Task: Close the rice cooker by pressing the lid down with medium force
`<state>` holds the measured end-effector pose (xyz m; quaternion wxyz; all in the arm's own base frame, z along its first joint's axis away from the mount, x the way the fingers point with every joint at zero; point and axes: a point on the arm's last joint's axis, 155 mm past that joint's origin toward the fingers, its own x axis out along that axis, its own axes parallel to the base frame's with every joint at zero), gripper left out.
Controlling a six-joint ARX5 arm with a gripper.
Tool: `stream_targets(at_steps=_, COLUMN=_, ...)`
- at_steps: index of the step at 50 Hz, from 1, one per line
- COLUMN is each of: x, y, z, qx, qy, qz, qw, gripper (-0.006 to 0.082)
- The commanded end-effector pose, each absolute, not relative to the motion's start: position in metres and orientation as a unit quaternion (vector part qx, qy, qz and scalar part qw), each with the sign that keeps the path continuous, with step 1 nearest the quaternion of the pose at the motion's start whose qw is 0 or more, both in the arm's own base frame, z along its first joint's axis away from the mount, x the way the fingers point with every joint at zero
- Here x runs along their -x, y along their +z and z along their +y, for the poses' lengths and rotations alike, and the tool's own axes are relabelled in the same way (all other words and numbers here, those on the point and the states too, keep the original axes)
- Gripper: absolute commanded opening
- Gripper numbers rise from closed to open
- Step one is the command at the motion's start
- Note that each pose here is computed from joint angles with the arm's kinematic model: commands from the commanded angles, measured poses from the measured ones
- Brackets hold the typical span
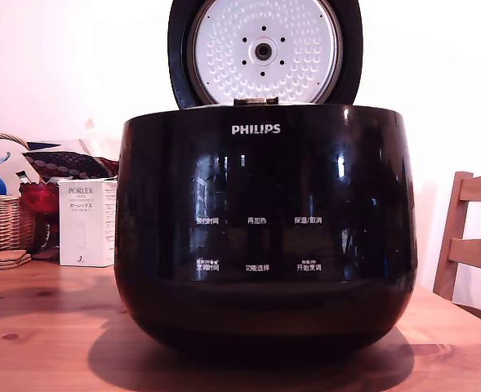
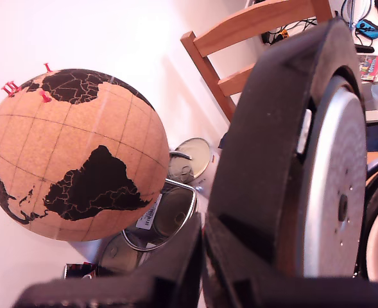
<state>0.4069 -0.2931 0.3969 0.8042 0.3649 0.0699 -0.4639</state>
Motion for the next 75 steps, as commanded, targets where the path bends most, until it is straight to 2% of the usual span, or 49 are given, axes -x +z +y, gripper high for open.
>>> stream_targets(at_steps=1, x=-0.411, y=0.385, z=-0.305, qx=-0.36, qy=-0.475, qz=0.078, qw=0.799, gripper=-0.0024)
stream_targets(at_steps=19, x=-0.418, y=0.354, z=-0.314, qx=-0.352, qy=-0.488, qz=0.115, qw=0.79, gripper=-0.0024)
stream_targets(at_steps=36, x=-0.414, y=0.352, z=-0.316, qx=-0.339, qy=-0.491, qz=0.128, qw=0.792, gripper=-0.0024)
stream_targets(at_steps=58, x=-0.36, y=0.345, z=-0.337, qx=-0.295, qy=-0.547, qz=0.177, qw=0.763, gripper=-0.0024)
stream_targets(at_steps=75, x=-0.346, y=0.332, z=-0.339, qx=-0.275, qy=-0.555, qz=0.216, qw=0.754, gripper=-0.0024)
